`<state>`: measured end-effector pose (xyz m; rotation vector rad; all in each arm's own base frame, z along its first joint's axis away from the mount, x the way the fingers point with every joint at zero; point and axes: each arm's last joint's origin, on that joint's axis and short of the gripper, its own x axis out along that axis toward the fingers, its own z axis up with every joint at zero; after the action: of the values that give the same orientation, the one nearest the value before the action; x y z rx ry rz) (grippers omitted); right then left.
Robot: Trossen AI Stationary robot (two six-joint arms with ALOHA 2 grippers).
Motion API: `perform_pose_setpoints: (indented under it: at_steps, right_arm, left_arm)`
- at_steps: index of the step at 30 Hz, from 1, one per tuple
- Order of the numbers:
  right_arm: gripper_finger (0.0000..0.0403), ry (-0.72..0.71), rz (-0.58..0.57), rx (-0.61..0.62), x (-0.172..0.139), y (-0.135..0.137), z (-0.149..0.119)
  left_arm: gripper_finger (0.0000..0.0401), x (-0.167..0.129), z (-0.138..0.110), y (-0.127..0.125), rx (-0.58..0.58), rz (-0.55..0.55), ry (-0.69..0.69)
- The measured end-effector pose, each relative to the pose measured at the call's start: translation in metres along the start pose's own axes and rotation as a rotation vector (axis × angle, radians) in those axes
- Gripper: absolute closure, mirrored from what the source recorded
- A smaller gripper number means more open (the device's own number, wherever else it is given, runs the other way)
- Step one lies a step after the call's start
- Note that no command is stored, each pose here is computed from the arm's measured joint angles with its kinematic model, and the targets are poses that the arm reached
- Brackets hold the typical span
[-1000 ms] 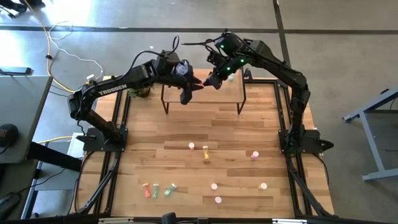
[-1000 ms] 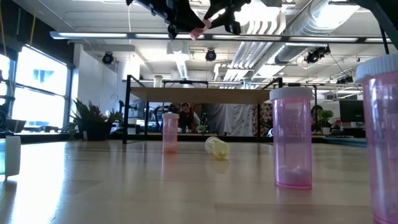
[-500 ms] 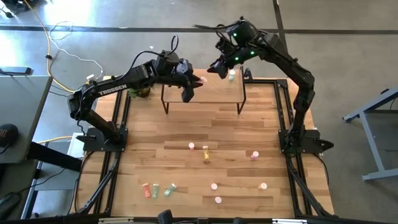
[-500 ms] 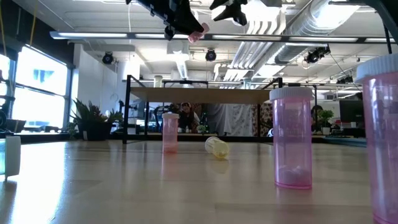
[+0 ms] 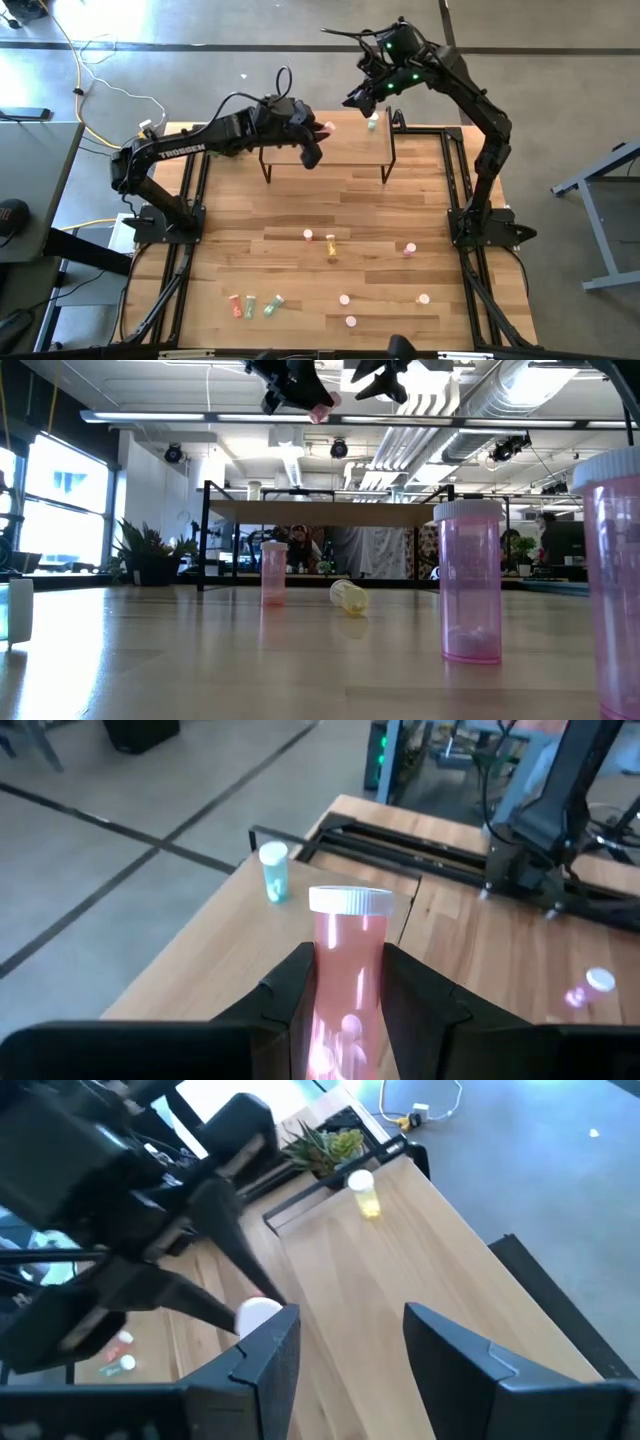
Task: Pick and place medicine bottles onto shelf by color
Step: Put the top red pill bottle on the shelf
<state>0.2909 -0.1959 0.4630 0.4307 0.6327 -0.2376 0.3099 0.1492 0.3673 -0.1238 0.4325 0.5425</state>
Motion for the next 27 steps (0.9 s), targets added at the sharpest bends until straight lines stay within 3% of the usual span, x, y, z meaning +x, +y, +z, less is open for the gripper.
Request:
perform_pose_setpoints:
  at_steps: [4,12,22,27]
  right_arm:
    - [0.0233,0.013,-0.004,-0.019,0.000,-0.002,-0.001]
    - [0.0233,0.009,-0.001,-0.080,0.000,-0.001,-0.001]
    - [0.0221,-0.093,0.005,-0.084,-0.001,0.000,0.009]
    - [0.0196,-0.160,0.013,-0.059,-0.001,0.001,0.016]
  left_arm:
    - [0.0311,0.004,-0.003,-0.010,-0.021,0.007,-0.069]
    - [0.0311,0.023,-0.033,-0.016,-0.121,-0.028,-0.257]
    - [0.0311,0.025,-0.041,-0.001,-0.177,-0.009,-0.508]
    - [0.0311,0.027,-0.042,0.009,-0.131,0.019,-0.523]
